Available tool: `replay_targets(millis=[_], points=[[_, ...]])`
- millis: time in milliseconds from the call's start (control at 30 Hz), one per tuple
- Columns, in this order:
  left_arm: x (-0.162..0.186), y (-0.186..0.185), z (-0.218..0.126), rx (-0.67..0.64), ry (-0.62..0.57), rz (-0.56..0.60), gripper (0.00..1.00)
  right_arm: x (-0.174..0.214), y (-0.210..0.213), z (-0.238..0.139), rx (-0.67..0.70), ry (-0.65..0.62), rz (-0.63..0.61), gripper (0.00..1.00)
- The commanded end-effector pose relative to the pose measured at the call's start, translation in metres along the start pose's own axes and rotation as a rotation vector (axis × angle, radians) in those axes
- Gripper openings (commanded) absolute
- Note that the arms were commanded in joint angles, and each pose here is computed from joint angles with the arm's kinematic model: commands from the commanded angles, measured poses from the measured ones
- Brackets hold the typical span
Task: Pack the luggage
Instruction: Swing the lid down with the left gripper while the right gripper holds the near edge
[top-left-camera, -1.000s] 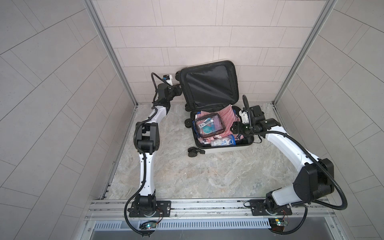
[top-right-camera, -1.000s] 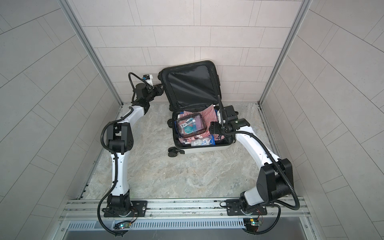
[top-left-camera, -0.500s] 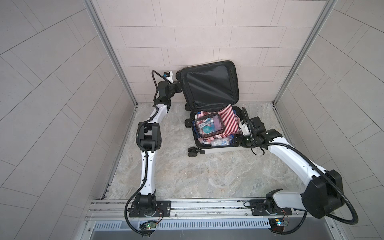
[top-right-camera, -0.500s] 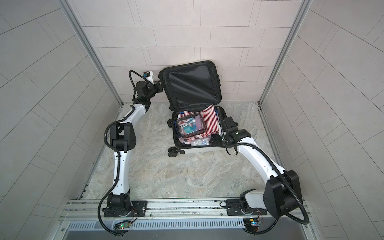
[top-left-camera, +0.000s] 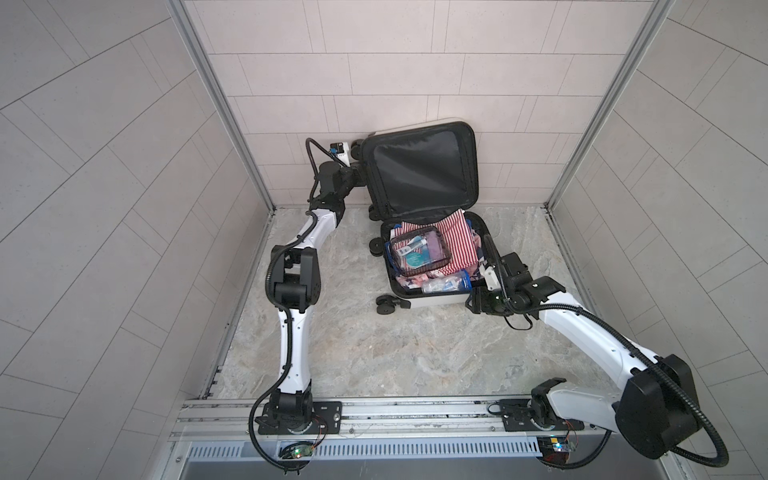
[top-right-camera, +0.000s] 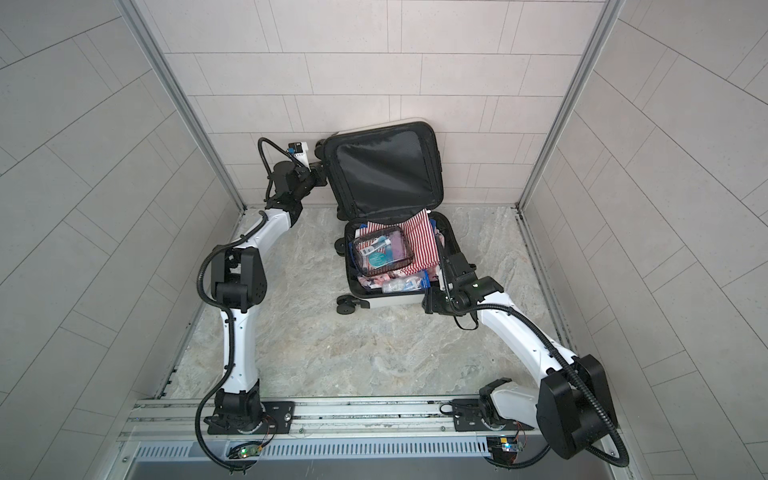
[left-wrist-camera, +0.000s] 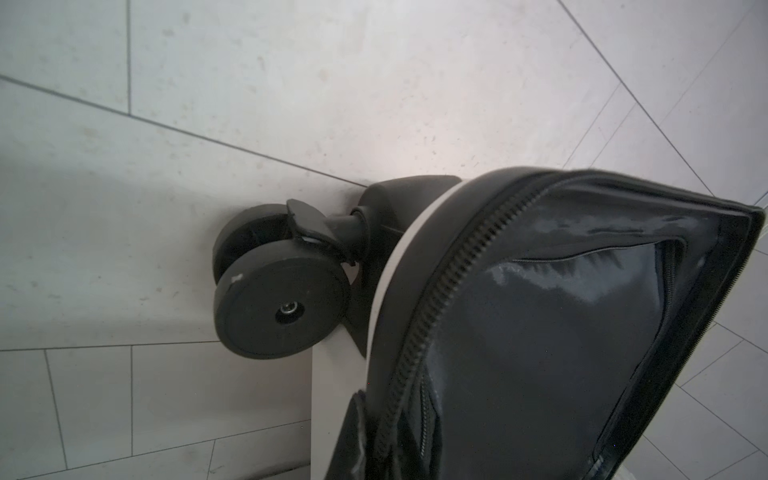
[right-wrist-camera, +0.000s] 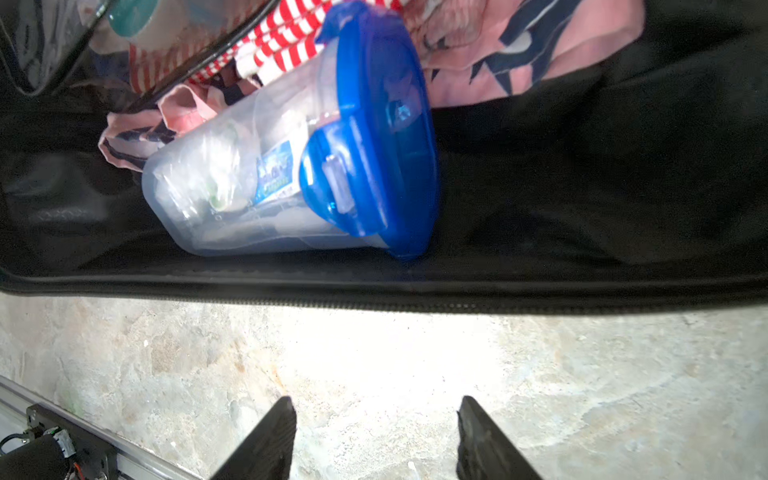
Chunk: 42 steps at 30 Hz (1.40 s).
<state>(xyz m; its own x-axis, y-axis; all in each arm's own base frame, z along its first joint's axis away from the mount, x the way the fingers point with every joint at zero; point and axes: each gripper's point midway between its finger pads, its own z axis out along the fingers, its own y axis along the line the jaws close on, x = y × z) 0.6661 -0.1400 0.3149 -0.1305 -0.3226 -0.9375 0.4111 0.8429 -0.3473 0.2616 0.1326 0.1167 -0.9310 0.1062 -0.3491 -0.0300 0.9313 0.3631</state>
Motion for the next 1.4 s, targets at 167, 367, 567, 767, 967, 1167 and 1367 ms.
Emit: replay_targets(millis=[167,367,567,767,967,1167,1367], points=[[-0.078,-0.139,-0.044,0.239,-0.088,0.138,0.0,-0.002,-0.001,0.019,0.008,-0.059,0.032,0.57],[-0.076,-0.177,-0.067,0.251,-0.074,0.186,0.0,-0.011,-0.003,0.043,0.017,-0.082,0.072,0.46],[-0.058,-0.204,-0.093,0.235,-0.051,0.248,0.0,-0.027,-0.005,0.06,0.023,-0.132,0.129,0.4],[-0.038,-0.218,-0.128,0.199,-0.057,0.281,0.0,-0.037,-0.007,0.072,0.023,-0.169,0.201,0.37],[-0.018,-0.216,-0.162,0.145,-0.064,0.255,0.0,-0.043,-0.011,0.074,0.007,-0.199,0.255,0.36],[0.025,-0.207,-0.187,0.08,0.0,0.266,0.0,-0.037,-0.021,0.066,0.016,-0.208,0.285,0.36],[0.05,-0.201,-0.211,0.062,0.033,0.223,0.0,-0.024,-0.044,0.055,0.032,-0.217,0.338,0.38]])
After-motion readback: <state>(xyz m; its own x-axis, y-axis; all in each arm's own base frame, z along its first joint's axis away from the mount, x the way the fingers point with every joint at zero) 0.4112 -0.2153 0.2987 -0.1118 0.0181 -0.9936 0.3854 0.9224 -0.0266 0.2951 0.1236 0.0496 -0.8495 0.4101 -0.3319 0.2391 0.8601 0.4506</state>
